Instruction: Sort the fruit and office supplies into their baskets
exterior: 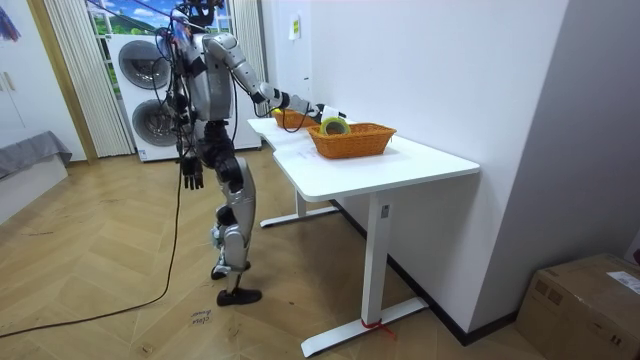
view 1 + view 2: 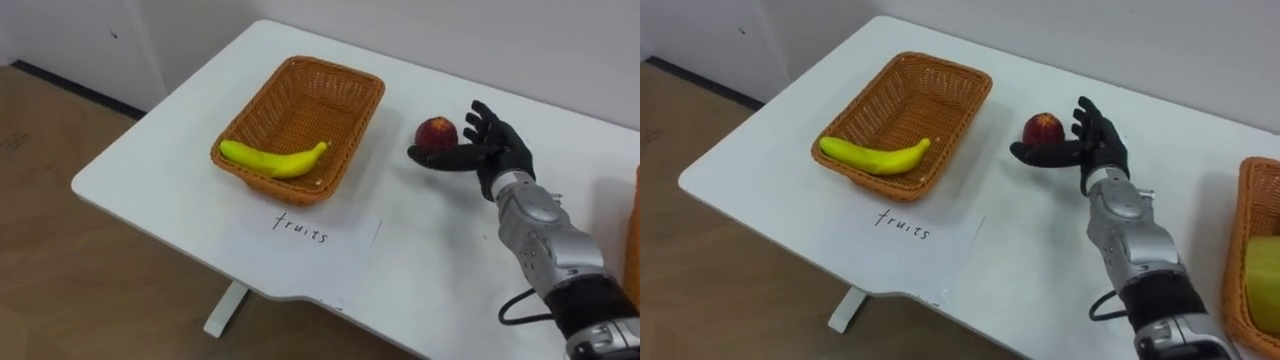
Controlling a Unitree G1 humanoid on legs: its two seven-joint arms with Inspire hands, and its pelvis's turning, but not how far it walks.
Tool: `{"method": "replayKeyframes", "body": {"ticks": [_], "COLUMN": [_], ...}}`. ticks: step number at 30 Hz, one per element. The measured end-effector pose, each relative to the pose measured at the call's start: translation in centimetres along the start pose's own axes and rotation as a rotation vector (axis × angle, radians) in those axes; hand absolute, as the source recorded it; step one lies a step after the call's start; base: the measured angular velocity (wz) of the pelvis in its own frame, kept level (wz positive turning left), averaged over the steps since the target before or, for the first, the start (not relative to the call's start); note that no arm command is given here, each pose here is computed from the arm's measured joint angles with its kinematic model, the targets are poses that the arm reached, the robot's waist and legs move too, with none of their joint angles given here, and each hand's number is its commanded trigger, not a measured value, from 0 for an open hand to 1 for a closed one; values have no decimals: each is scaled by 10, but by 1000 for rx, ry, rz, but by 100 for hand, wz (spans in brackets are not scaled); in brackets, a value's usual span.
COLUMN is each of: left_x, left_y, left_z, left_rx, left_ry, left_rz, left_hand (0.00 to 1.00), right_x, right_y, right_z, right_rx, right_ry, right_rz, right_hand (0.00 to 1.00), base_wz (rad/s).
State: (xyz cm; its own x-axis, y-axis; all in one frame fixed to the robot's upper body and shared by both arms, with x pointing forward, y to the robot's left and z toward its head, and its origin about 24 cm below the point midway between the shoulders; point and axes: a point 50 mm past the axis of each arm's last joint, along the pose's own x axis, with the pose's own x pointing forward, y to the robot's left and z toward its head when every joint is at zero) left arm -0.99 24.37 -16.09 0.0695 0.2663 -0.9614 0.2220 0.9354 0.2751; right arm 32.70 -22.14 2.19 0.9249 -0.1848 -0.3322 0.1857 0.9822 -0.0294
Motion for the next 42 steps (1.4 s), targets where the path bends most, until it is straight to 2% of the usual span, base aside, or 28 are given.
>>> {"method": "replayKeyframes", "body": {"ticks": [11,17,24,34,42], "left_x": [1,2,3,5,5], "left_y": [-1,0,-4,-2,2], "left_z": [1,19,22,35,56], "left_rx": [7,29,50,16,54], "left_ry": [0,-43,-48,-89,-143], "left_rz": [-3,-1,-21,-26,-15], "left_hand": [0,0,0,0,0], "right_x": [5,15,17,18,26], "right_y": [-7,-7,-8,-10,-12], "right_z": [3,19,24,29,50], "right_rx": [30,16,12,-22,-135], "right_ry": [-3,-14,-37,-62,-88], "right_rz": [-32,-51,-58,-60,-103], "right_hand": [0,0,0,0,0], "base_wz": [-1,-7,-4,-1,-2]}}
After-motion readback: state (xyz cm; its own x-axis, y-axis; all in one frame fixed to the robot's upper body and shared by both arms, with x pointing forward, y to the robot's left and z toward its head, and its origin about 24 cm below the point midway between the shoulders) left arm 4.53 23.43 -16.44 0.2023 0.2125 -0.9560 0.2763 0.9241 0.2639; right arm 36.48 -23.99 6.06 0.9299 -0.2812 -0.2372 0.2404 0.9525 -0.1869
